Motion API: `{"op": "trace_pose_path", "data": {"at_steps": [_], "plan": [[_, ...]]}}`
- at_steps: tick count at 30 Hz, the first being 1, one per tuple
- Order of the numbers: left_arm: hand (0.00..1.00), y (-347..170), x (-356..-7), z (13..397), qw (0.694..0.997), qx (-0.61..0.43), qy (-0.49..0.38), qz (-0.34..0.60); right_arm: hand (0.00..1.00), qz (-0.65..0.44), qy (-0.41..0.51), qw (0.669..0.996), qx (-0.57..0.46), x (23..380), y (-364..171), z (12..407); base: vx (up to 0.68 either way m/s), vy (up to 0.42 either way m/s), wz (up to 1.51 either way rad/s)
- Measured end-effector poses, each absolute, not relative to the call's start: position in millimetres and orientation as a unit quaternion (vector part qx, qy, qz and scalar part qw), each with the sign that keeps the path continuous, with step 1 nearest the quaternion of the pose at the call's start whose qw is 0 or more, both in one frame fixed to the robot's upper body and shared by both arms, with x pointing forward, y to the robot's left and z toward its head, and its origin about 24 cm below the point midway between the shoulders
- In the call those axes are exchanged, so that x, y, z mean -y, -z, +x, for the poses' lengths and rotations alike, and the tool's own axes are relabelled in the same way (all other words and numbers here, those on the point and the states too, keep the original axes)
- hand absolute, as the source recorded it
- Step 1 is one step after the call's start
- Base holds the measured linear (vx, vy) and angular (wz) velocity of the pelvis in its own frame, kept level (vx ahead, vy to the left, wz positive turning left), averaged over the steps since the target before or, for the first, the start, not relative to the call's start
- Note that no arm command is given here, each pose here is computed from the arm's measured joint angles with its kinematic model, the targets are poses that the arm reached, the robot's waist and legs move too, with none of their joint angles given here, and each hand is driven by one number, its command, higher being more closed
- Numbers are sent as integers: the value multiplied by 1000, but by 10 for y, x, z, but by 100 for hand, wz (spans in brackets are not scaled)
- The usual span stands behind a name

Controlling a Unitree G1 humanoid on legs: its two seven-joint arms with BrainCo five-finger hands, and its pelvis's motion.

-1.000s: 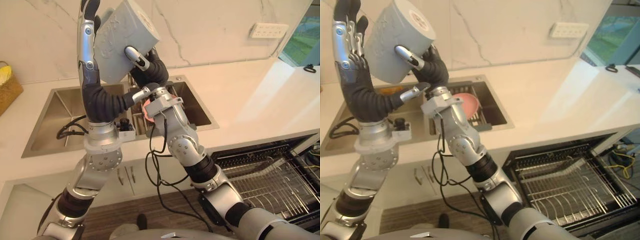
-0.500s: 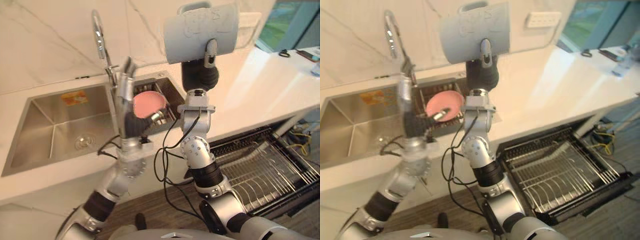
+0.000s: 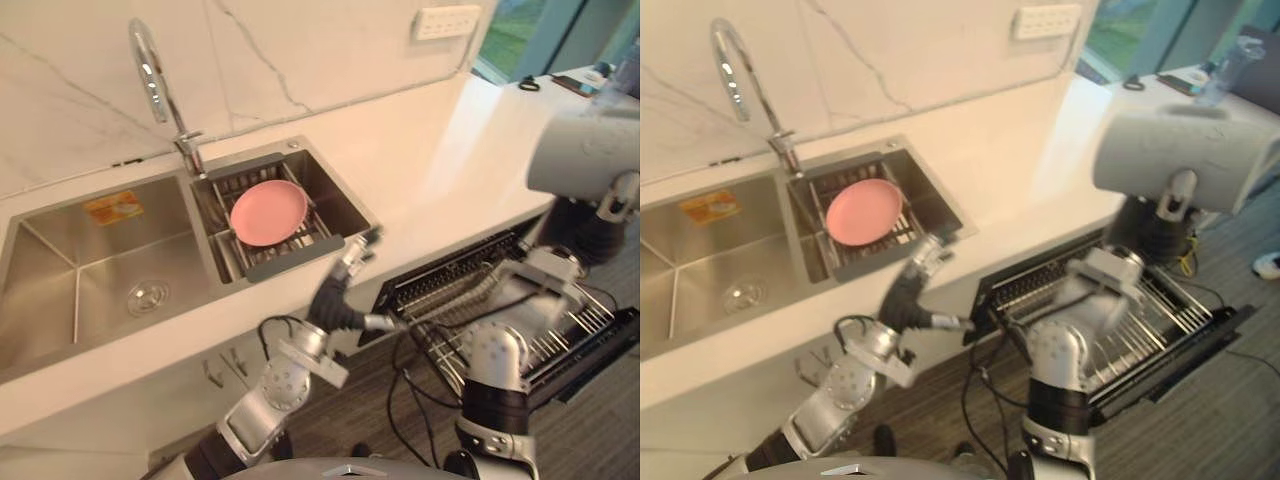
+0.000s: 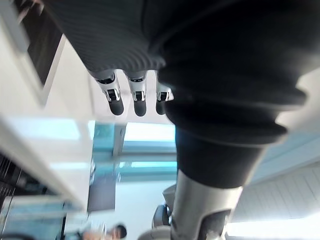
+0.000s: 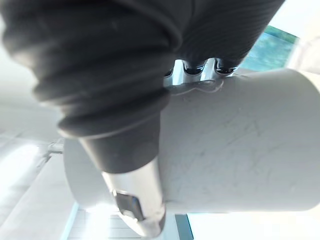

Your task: Walk over to the sink, pick up the cup, carry it to the dishwasher, place the cup inside the dishwasher, then close the dishwasher door

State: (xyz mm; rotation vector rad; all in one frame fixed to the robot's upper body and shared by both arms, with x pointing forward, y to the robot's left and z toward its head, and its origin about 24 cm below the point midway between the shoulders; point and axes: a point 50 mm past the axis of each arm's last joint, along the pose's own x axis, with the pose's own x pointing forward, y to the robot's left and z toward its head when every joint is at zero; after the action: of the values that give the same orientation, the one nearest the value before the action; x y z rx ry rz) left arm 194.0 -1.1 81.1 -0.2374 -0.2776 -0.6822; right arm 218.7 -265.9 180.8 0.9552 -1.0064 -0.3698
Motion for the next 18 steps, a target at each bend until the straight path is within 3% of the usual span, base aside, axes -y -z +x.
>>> {"op": "trace_pose_path", "data": {"at_steps": [4,11,14,18], "plan": [[0,-467,51,1917,906,18,396,-148,100,381,249,746,485,3018,-1731,1924,-11,10,-24],[0,141,123,1690,835,-191,476,-201,100,239,392,783,419,3419,-1501,1659,-3,14,-26],[0,357,39,1662,838,-235,459,-177,100,212,417,804,367,3520,-1370,1638,-2,5,-12],[0,752,-226,1601,870,-296,390,-56,100,194,422,852,241,3535,-991,1738,26,-2,-1]]}}
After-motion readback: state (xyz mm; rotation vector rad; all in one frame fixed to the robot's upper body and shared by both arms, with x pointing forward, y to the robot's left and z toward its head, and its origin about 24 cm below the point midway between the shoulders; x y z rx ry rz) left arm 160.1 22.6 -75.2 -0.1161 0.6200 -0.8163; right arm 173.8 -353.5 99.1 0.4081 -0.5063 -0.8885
